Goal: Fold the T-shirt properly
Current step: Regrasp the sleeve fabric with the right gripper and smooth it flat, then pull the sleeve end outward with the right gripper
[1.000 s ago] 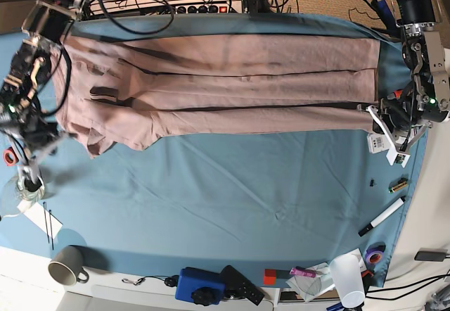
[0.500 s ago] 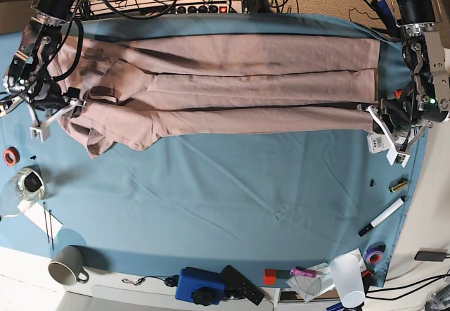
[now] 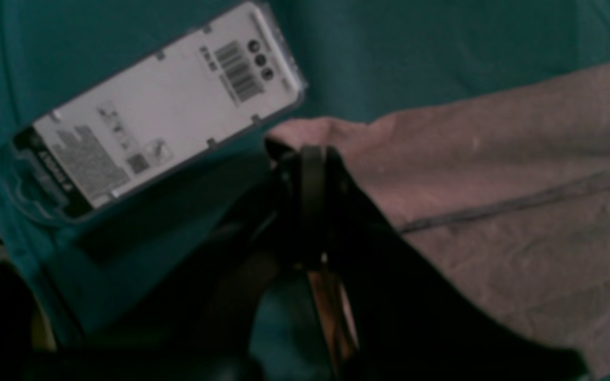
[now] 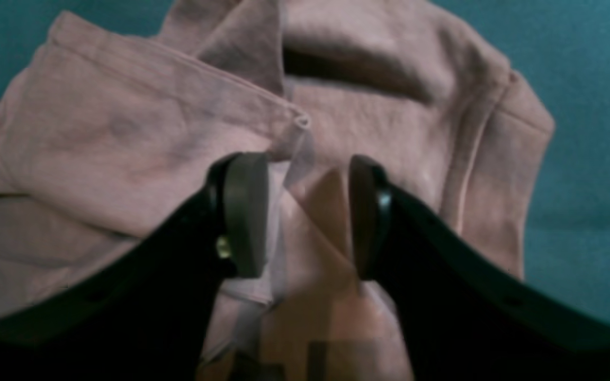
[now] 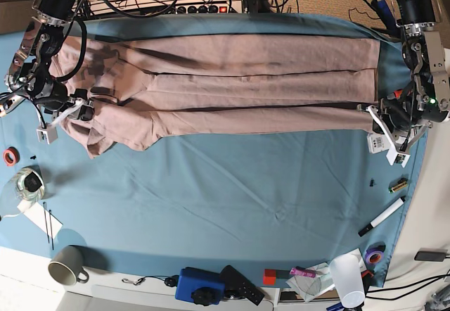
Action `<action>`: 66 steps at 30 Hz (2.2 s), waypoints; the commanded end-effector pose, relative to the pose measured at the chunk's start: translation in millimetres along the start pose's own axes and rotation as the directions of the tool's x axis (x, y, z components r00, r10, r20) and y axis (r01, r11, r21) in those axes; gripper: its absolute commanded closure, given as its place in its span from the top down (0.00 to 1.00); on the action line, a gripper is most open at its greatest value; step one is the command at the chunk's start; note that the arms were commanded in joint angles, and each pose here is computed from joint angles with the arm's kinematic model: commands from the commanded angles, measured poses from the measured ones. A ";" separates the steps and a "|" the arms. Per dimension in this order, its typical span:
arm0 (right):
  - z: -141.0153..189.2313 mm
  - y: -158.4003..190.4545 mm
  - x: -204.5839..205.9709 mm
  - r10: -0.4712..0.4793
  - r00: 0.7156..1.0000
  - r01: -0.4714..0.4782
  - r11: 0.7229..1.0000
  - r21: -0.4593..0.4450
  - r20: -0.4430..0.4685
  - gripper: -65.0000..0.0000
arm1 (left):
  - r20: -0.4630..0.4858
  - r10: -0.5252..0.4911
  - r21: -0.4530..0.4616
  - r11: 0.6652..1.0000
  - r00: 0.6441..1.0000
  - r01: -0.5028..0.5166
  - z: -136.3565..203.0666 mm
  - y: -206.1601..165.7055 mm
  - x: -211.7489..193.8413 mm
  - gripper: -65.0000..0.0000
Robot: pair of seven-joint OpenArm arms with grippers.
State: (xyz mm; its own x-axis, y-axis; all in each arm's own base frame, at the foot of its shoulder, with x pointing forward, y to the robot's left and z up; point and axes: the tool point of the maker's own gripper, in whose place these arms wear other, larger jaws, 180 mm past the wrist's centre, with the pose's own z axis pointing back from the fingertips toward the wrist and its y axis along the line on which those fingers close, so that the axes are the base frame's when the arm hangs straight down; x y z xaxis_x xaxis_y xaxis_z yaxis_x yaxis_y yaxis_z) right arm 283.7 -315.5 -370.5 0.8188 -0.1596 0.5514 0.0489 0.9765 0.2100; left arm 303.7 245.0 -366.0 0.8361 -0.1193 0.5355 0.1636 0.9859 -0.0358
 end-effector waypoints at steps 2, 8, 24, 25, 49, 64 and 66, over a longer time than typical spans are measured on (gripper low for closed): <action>8.9 -3.0 19.8 0.026 0.998 -0.025 1.000 -0.008 0.054 0.11 | 0.043 -0.018 0.022 1.000 0.999 0.017 7.4 7.2 14.9 0.00; 9.5 0.5 18.2 0.074 0.996 -0.074 0.997 0.007 0.043 0.00 | 0.043 -0.018 0.022 1.000 0.999 0.017 7.4 7.2 14.6 0.00; 55.1 23.5 65.1 0.318 0.937 -0.301 0.945 -0.129 0.146 0.00 | 0.043 -0.018 0.022 1.000 0.999 0.017 7.4 7.2 14.6 0.00; 55.3 19.2 64.2 0.320 0.938 -0.300 0.942 -0.150 0.133 0.00 | 0.043 -0.018 0.022 1.000 0.999 0.017 7.4 7.2 14.9 0.00; 8.8 -20.7 25.4 0.097 0.992 -0.088 0.990 -0.108 0.081 0.28 | 0.053 -0.008 -0.004 1.000 0.999 0.008 7.0 2.0 16.4 0.00; -10.5 7.0 12.5 0.048 0.995 -0.044 0.998 -0.039 0.090 0.22 | 0.067 0.001 -0.023 1.000 0.998 0.001 6.9 -1.7 18.7 0.00; -10.3 6.2 12.1 0.050 0.995 -0.046 0.998 -0.043 0.086 0.04 | 0.066 0.000 -0.023 1.000 0.998 0.001 6.9 -1.7 18.7 0.00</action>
State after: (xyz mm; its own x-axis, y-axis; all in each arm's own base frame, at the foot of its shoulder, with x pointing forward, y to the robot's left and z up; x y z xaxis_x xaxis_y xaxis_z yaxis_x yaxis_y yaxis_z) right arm 290.4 -303.6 -384.4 0.7939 -0.1400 0.5917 0.0472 0.9844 0.1696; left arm 305.8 238.2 -364.1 0.8277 -0.1032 0.5515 0.1697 0.9829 -0.0707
